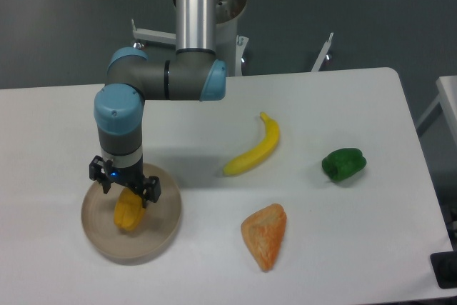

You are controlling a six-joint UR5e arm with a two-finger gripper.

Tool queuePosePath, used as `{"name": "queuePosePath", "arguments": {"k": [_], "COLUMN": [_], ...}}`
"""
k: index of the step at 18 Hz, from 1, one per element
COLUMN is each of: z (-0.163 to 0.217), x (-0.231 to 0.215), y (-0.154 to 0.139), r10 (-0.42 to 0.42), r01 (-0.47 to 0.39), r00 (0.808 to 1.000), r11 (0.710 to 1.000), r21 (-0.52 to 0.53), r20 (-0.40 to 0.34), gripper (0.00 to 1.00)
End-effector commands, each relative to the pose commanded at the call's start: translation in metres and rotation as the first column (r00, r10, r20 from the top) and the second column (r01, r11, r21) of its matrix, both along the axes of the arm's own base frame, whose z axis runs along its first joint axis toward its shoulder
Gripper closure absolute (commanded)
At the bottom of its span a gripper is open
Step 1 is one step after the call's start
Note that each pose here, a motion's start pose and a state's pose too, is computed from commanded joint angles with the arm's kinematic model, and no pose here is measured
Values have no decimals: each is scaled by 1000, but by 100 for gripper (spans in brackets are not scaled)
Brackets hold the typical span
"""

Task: Pick up the yellow pepper from the plate
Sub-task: 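Lower the gripper onto the yellow pepper and close it, then lift the yellow pepper off the plate and carry it toward the banana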

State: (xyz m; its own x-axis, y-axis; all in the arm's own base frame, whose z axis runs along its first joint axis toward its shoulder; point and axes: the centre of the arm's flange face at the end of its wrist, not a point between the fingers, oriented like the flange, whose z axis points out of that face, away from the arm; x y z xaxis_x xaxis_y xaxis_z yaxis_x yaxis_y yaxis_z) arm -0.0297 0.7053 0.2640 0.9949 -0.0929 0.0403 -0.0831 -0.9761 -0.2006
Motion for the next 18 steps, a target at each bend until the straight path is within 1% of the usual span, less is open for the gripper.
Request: {"name": "queuePosePath", "arguments": {"k": [3,4,5,6,7,8,9,10,12,15,16,18], "z": [-3,-3,-2,-1,0,0,0,0,6,23,33,55], "x": [-1,-1,-1,-1,-1,-1,-1,-2,-2,-6,-8,-31], "y": [0,0,0,0,0,1,1,0,0,1,0,-3], "r10": [1,-2,-11,-14,-14,-15,-17,-17,-23,-27,-47,-61], "r01": [-1,2,11,14,14,15,17,17,23,27,48,65], "r00": [1000,1000,1000,1000,1000,1000,1000,1000,1000,999,998,996], "r11": [1000,1000,1000,1000,1000,1000,1000,1000,1000,999,998,995], "r21": [-6,-6,-4,-2,-1,1,1,0,9,34,48,73], "r20": [-5,-5,-7,-8,-9,-10,-10,-10,-12,-23,-33,-60], "gripper": [0,2,14,28,38,46,52,56,60,61,61,61]}}
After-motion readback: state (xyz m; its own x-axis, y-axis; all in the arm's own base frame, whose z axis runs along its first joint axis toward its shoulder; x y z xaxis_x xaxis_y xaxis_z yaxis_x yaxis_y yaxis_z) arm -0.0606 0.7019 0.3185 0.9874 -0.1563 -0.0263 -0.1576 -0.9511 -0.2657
